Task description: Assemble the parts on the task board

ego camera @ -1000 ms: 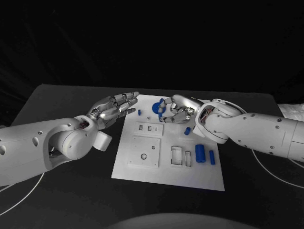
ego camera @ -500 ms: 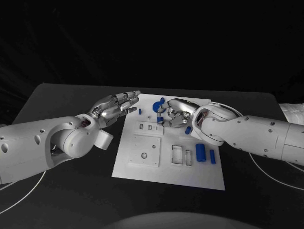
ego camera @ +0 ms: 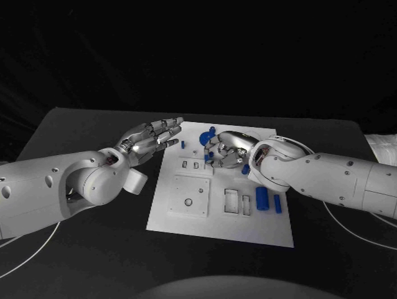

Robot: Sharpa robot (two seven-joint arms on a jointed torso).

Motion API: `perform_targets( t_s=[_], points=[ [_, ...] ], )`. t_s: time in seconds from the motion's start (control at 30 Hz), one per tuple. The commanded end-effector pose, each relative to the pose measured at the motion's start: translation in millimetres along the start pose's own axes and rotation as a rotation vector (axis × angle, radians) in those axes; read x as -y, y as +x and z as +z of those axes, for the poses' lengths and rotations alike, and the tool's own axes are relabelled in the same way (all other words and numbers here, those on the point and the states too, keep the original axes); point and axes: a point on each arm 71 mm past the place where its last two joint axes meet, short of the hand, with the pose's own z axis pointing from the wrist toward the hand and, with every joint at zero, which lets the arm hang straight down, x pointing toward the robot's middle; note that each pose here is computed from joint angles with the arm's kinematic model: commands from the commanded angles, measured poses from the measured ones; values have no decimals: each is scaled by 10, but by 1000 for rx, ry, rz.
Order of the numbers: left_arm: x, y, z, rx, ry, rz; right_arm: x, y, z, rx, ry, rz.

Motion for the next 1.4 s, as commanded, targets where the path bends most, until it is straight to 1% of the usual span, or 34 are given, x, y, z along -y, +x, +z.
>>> perform_targets(
  t_s=[0.03,0.63,1.4],
  points=[
    [9,27,3,-23,8,-5,-1,20,1,-7,-4,-17],
    [4,29,8,-24,3,-5,-5,46,3,-32,0,-20],
    [-3,28,16,-24,-1,-4,6,57,11,-48,3,-34]
  ],
)
